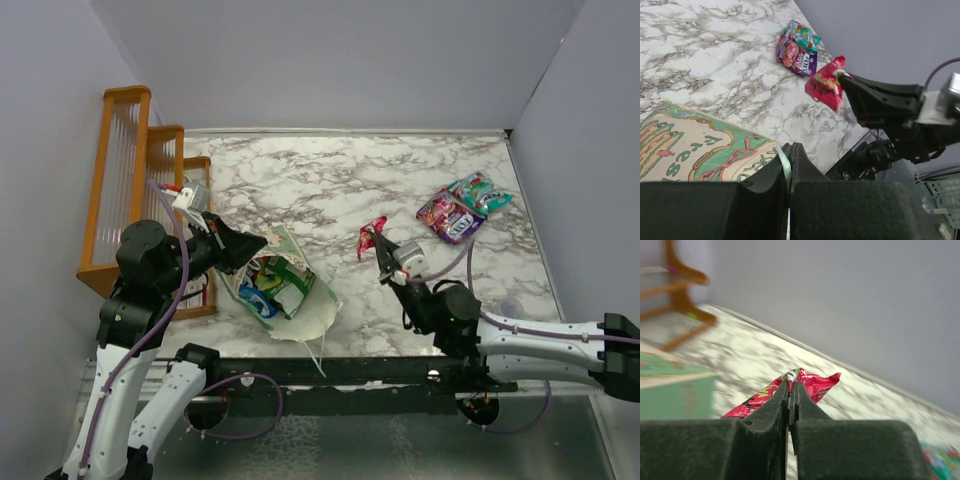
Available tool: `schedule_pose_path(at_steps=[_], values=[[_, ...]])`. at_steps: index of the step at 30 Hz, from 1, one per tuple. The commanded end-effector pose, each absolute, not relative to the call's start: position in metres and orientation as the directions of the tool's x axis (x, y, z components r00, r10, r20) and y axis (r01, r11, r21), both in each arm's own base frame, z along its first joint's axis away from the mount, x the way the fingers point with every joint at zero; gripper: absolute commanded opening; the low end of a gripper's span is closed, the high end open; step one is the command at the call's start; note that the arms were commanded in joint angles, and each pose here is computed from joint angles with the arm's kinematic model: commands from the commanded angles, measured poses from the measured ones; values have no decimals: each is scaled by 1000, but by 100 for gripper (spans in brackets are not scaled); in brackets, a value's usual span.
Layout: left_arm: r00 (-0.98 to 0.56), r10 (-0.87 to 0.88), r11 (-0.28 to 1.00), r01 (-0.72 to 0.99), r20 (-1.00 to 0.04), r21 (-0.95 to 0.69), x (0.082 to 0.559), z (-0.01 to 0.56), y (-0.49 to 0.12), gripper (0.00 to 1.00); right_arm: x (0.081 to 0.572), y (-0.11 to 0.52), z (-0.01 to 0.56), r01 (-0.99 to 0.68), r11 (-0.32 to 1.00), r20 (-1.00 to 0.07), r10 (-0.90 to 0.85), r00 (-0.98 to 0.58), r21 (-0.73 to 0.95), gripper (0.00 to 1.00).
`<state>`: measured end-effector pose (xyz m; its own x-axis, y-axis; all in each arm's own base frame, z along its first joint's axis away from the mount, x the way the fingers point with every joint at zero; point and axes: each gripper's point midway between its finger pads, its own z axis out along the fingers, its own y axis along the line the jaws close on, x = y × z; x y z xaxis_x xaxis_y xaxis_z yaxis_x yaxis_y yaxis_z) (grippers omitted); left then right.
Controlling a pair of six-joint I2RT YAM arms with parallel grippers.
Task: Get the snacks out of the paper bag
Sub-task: Place the snack at the center of the board.
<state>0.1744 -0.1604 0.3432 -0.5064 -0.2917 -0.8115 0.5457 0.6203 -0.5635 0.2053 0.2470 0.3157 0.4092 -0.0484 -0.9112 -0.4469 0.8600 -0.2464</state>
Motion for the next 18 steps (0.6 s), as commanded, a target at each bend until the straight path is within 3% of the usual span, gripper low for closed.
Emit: schedule_pose_path(at_steps=[1, 4, 10, 18], values=[[-478, -289, 637, 550, -829, -540, 180, 349, -158, 0, 270, 190, 292, -191, 981, -971, 15, 237, -32, 1], [-479, -287, 635, 553, -829, -540, 183, 349, -160, 0, 308, 176, 254, -173, 982, -992, 87, 87, 71, 1], [-486, -287, 630, 553, -825, -545, 184, 346, -161, 0, 374, 148, 212, -55, 979, -981, 194, -21, 195, 1], [-488, -279, 634, 554, -827, -540, 182, 347, -160, 0, 473, 115, 168, -28, 955, -951, 290, -107, 294, 1]])
